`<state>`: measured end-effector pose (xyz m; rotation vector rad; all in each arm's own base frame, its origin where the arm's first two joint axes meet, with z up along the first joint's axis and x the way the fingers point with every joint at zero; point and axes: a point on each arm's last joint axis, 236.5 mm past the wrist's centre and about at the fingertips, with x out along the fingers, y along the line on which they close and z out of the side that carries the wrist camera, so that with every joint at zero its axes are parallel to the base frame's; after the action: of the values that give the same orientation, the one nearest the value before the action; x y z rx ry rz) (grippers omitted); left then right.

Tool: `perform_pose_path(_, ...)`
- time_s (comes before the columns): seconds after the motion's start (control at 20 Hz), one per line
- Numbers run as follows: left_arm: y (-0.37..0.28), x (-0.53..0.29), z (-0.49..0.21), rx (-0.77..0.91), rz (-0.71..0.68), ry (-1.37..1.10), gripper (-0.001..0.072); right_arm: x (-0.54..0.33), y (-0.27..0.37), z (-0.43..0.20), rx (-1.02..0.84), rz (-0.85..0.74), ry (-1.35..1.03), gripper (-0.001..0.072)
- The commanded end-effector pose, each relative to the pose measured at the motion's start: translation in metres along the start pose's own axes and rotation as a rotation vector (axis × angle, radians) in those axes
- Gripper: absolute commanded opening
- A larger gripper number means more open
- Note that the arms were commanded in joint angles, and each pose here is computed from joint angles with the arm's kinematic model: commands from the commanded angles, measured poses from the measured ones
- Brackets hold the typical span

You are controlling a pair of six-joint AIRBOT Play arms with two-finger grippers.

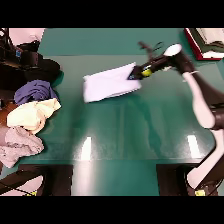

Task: Fold the shirts.

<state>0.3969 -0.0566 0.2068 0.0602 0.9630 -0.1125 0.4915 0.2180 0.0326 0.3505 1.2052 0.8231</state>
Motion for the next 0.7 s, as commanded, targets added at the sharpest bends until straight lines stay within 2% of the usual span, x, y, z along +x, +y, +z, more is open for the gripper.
perform_pose_path(0.0,0.000,0.000,0.000,-0.001,0.001,-0.001,0.0029,-0.109,-0.070,-0.005,0.109,-0.224,-0.154,0.0015)
perform_pose_path(0.3,-0.001,0.000,0.000,-0.003,-0.003,0.000,0.0029,-0.285,-0.191,-0.082,0.440,-0.605,-0.458,0.0014)
perform_pose_path(0.45,-0.008,0.000,0.000,-0.011,-0.034,0.001,0.0028,-0.352,-0.229,-0.136,0.632,-0.709,-0.634,0.0015)
perform_pose_path(0.65,-0.014,0.000,0.000,-0.033,-0.060,0.001,0.0029,-0.385,-0.256,-0.211,0.833,-0.774,-0.736,0.0014)
